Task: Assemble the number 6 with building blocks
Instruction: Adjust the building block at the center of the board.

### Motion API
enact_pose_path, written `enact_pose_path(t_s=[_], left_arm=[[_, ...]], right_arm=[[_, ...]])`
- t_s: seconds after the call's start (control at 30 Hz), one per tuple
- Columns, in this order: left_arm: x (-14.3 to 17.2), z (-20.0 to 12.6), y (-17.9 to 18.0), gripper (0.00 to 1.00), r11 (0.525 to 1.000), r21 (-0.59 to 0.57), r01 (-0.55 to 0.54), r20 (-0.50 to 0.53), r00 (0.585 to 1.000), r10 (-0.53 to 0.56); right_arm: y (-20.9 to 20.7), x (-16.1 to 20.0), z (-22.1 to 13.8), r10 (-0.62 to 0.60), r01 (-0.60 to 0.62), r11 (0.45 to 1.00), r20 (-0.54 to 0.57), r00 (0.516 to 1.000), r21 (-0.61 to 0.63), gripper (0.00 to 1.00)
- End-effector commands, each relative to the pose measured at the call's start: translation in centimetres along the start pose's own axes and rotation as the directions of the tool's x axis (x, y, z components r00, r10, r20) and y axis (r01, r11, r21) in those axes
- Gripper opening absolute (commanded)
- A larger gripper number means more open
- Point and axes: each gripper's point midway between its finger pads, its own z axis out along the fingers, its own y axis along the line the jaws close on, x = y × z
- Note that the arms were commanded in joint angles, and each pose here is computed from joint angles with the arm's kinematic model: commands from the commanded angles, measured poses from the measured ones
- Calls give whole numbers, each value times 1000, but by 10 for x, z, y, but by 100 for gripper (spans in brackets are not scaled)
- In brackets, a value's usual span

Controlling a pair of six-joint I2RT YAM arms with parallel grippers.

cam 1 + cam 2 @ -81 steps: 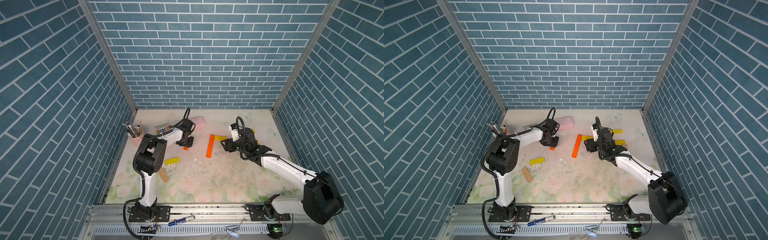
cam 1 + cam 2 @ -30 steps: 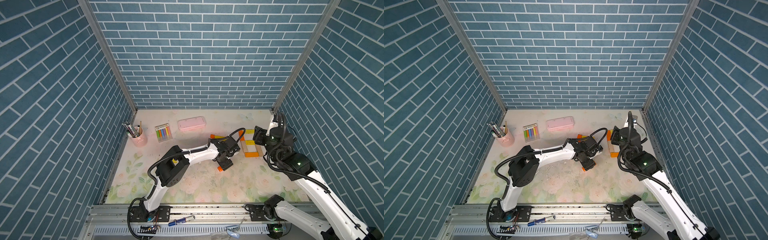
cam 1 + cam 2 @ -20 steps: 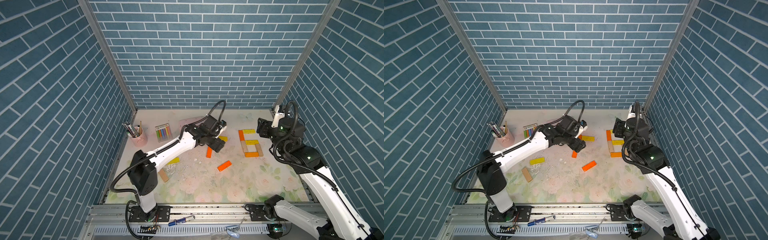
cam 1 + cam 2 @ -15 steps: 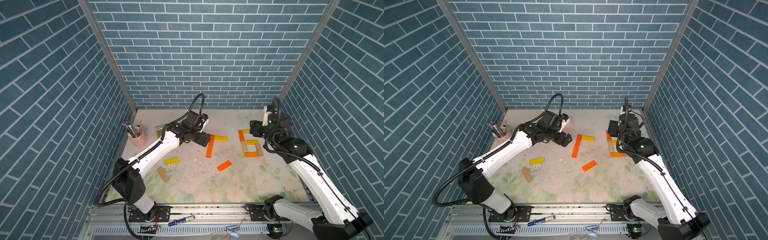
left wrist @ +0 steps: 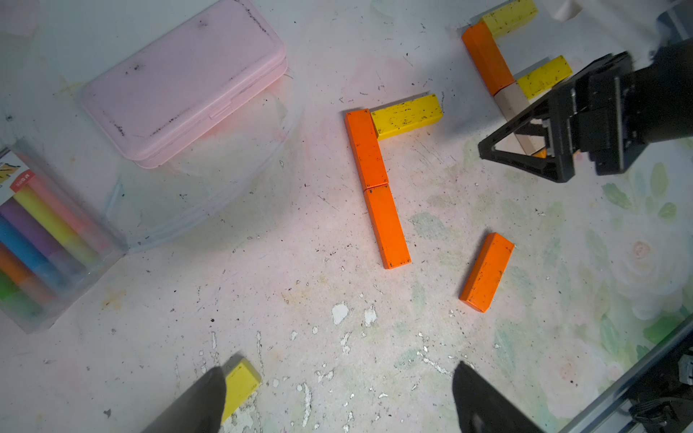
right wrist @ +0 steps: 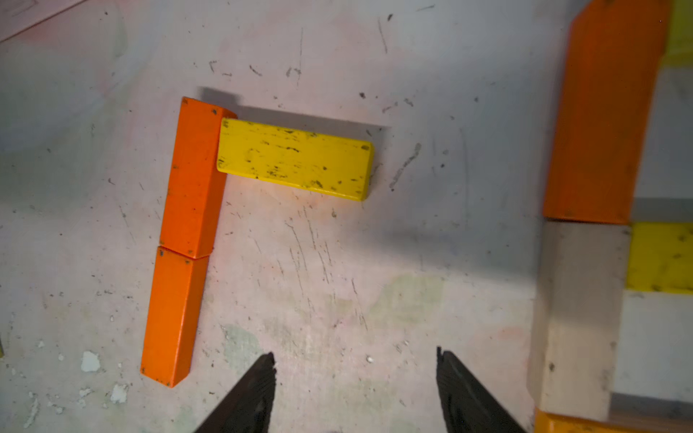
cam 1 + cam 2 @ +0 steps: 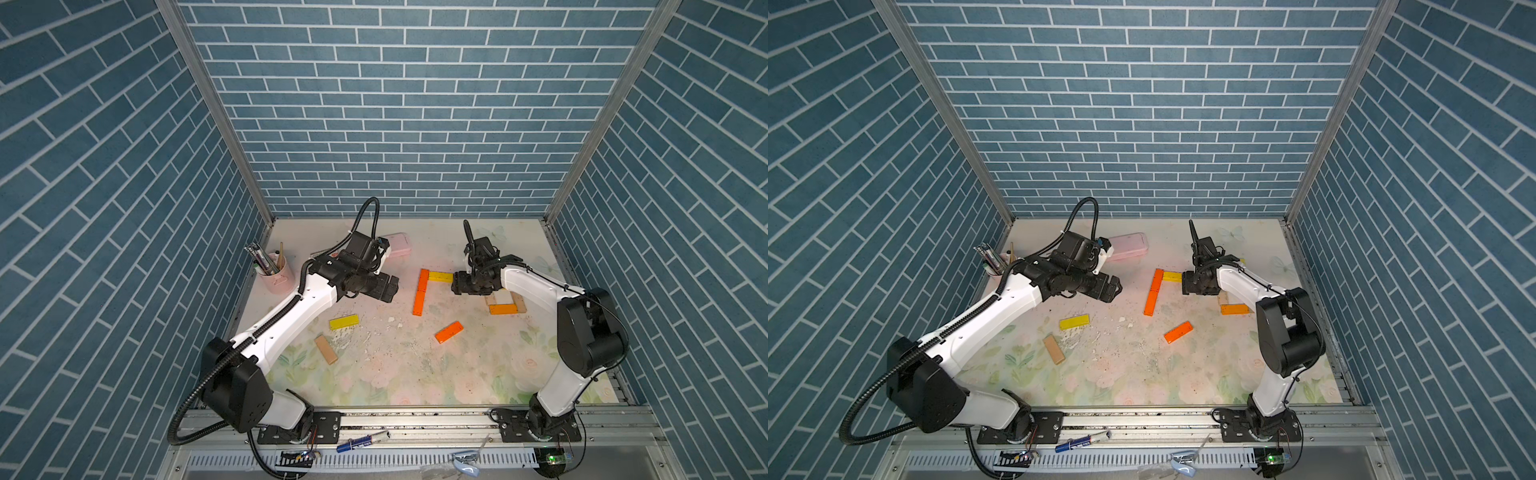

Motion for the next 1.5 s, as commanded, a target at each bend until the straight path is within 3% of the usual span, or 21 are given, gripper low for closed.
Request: enact_pose_path(t_s=[0.0,0.13,0.2,0.7,1.47], left_arm=[[-8,-5,1,95,999,34,24,31,999,-25],[-10,-9,3,95,998,48,42,48,998,-44],[-10,-11,2,95,998,56,39,55,998,-42],[-16,-23,-3,94,993,102,54,103,993,-64],[-19,-27,-8,93,988,140,62,124,989,-80]], right_arm=[[26,-16,9,42,-41,996,15,999,-85,55],[33,-15,29,71,-71,995,-15,997,-69,24],[39,-15,36,72,-73,995,-25,997,-72,19],[56,-16,75,68,-71,996,-62,996,-48,12],[53,-16,91,73,-73,997,-64,995,-2,11]])
